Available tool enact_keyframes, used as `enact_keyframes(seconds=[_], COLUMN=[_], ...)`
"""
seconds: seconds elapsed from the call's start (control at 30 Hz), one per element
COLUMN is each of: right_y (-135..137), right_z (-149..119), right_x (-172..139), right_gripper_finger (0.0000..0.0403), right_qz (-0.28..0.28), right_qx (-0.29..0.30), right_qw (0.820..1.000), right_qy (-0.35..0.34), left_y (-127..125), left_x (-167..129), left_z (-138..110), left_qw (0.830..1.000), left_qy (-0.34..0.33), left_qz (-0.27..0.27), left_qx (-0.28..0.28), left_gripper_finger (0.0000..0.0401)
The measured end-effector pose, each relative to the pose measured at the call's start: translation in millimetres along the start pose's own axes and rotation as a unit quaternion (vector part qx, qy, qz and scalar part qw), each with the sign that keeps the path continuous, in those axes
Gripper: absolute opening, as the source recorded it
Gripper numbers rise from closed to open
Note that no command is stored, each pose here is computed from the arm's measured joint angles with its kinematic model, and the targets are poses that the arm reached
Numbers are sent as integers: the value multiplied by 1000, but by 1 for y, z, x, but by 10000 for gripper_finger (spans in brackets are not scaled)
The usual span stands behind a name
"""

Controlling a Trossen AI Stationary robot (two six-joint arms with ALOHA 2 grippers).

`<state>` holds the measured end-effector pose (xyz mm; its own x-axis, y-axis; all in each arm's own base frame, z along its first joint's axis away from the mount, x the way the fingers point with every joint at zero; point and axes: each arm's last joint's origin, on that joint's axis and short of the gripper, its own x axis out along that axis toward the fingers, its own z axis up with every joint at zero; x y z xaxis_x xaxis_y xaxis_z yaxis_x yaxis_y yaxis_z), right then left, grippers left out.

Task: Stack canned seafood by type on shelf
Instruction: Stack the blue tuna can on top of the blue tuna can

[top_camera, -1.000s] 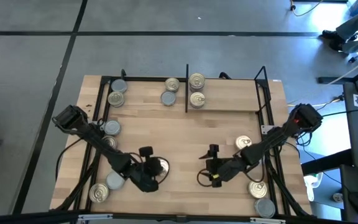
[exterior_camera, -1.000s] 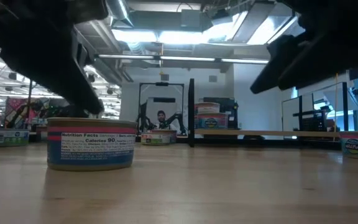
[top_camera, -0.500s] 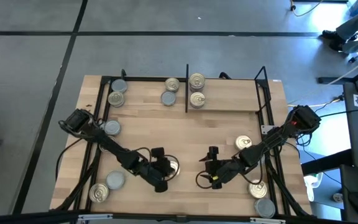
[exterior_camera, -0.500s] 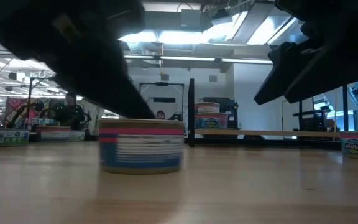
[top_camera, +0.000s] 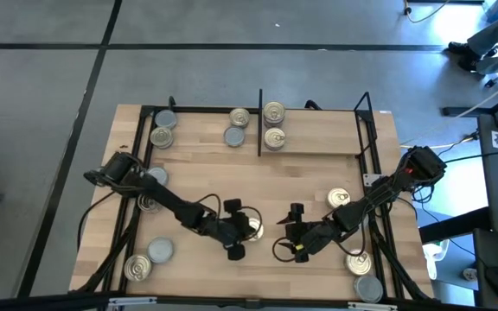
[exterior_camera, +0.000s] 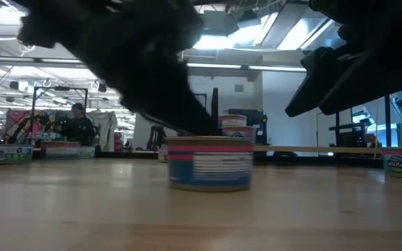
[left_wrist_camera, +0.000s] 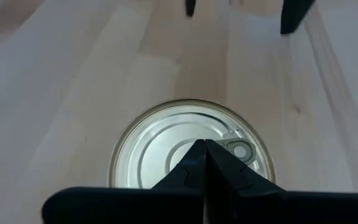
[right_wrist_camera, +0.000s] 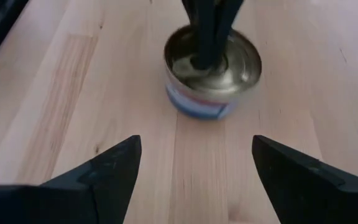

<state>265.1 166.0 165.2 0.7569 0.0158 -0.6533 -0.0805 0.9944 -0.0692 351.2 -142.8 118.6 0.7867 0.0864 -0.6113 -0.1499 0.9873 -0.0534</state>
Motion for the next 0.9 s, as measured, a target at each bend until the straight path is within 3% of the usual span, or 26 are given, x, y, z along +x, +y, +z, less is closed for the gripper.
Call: enact_keyframes(seconds=[0.33,0.57,0.73,0.9], right_y=[0,-1,0,-3], right_z=[0,1,4,-8], right_x=[0,0,1,3], right_gripper_finger=[305,305,293,261], right_qz=[-1,-10,-1,13], right_qx=[3,8,27,41], right_qw=[1000,1000,998,995], right_qy=[1,-6,-57,-89], left_y=[-18,-36,-42,-42], left_x=[34,-13,-34,-37], left_z=[33,54,35,9], left_qw=[998,997,995,997], left_qy=[-6,16,26,29], left_qz=[-20,-25,23,30], left_qx=[55,77,89,69], left_gripper_finger=[1,1,1,1])
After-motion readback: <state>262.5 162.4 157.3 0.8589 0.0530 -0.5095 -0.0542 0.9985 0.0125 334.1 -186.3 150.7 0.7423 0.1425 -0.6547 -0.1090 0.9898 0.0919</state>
